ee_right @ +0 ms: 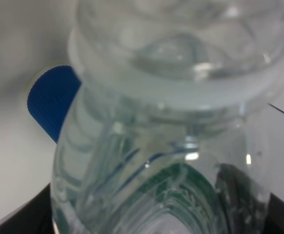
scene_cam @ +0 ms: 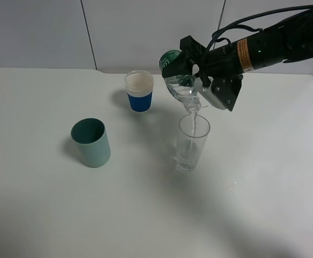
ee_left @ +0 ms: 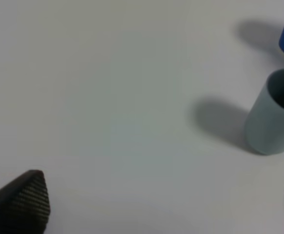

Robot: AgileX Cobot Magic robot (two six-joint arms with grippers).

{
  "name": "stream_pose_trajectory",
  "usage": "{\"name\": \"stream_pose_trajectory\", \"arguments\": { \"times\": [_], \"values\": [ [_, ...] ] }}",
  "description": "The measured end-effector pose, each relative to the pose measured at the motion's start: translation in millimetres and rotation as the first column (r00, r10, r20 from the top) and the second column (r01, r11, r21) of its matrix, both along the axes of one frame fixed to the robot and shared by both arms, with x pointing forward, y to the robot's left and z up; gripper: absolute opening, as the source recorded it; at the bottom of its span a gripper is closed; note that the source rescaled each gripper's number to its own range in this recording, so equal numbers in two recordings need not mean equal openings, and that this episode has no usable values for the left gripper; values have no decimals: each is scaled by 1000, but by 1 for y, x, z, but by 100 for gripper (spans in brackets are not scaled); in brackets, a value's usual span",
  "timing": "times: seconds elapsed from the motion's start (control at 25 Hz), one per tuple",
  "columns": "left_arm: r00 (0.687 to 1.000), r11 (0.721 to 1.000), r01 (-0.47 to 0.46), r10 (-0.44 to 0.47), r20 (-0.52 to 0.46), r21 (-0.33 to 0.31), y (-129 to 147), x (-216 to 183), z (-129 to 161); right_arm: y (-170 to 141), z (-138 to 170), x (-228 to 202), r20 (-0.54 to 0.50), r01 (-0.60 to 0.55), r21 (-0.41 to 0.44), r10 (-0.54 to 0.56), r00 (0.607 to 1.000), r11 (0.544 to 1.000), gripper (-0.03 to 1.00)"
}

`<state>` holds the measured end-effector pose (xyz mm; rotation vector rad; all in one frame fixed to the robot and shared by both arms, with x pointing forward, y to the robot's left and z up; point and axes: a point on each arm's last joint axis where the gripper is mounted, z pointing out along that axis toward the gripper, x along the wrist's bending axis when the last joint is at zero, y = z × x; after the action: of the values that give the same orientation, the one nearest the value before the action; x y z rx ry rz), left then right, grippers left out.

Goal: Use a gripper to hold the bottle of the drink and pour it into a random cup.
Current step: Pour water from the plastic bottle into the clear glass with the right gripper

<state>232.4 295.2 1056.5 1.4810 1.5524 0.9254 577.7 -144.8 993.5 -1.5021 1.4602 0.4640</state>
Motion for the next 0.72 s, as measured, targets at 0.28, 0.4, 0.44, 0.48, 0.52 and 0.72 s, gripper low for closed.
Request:
{"name": "stream_pose_trajectory", "arguments": {
  "times": [0.28,0.4,0.44,0.48,0.52,0.72],
  "values": [
    [1000,1000,0,0,0,0,0,0,0,3,1,-1,10,-9,3,9,1000,1000,1],
    [1000,1000,0,0,0,0,0,0,0,3,0,-1,16,-11,0,11,1000,1000,1],
    [1000,1000,0,0,0,0,0,0,0,3,0,-1,22,-14,-3,14,1000,1000,1],
    [1000,1000,0,0,0,0,0,0,0,3,1,-1,28,-17,-5,17,999,1000,1],
    [1000,1000,0,0,0,0,0,0,0,3,1,-1,30,-16,-3,17,999,1000,1],
    [1000,1000,0,0,0,0,0,0,0,3,1,0,35,-10,4,10,999,1000,1]
  ]
}}
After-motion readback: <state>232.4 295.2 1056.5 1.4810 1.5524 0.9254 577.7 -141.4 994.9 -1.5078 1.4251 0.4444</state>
